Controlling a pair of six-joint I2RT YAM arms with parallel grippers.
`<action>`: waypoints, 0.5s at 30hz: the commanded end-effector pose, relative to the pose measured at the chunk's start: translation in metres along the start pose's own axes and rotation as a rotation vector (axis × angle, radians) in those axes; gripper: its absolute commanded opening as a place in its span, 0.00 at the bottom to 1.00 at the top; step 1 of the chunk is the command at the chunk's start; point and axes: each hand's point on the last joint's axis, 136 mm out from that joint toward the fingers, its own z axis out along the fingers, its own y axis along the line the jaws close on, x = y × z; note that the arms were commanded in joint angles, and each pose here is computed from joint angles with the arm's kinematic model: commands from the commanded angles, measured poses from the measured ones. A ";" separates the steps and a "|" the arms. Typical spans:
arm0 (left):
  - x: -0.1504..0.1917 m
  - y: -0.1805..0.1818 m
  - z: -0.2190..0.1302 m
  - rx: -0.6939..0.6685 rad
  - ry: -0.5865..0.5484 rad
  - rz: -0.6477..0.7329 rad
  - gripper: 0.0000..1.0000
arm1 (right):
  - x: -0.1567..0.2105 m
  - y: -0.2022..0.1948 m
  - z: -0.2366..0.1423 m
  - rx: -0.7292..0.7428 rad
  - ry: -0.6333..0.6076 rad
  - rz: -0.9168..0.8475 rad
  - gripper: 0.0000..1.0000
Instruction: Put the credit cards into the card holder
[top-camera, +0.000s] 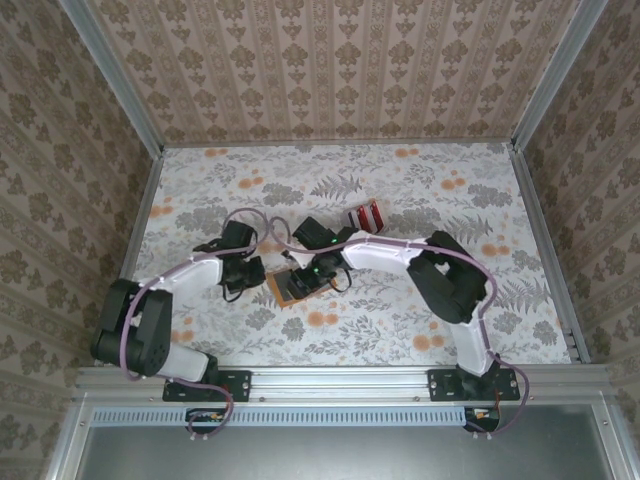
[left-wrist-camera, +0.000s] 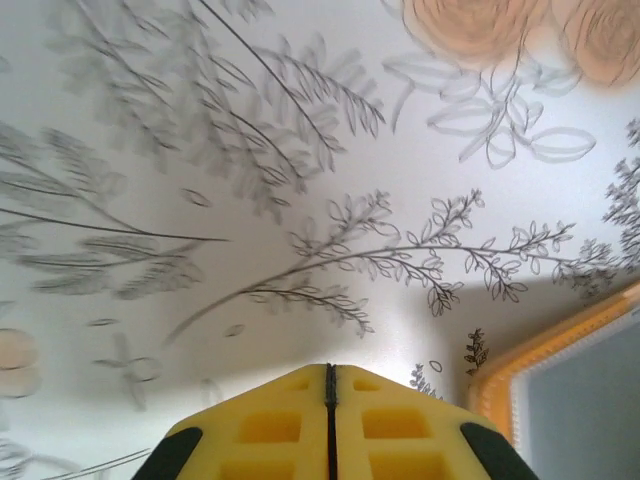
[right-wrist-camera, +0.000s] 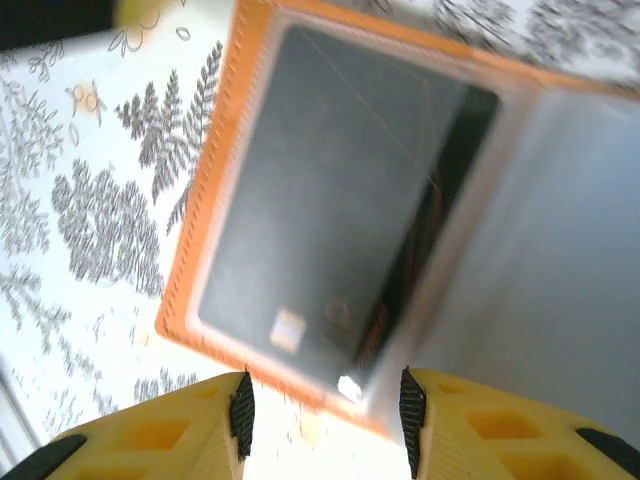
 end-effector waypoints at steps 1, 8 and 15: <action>-0.026 -0.010 -0.030 0.035 -0.075 0.047 0.12 | 0.000 0.003 -0.030 -0.009 -0.041 0.039 0.45; -0.071 -0.045 -0.020 0.107 -0.086 0.102 0.13 | 0.050 -0.015 -0.018 -0.012 0.039 0.173 0.42; -0.053 -0.049 0.012 0.111 0.033 0.130 0.11 | 0.048 -0.050 -0.002 0.011 -0.003 0.322 0.42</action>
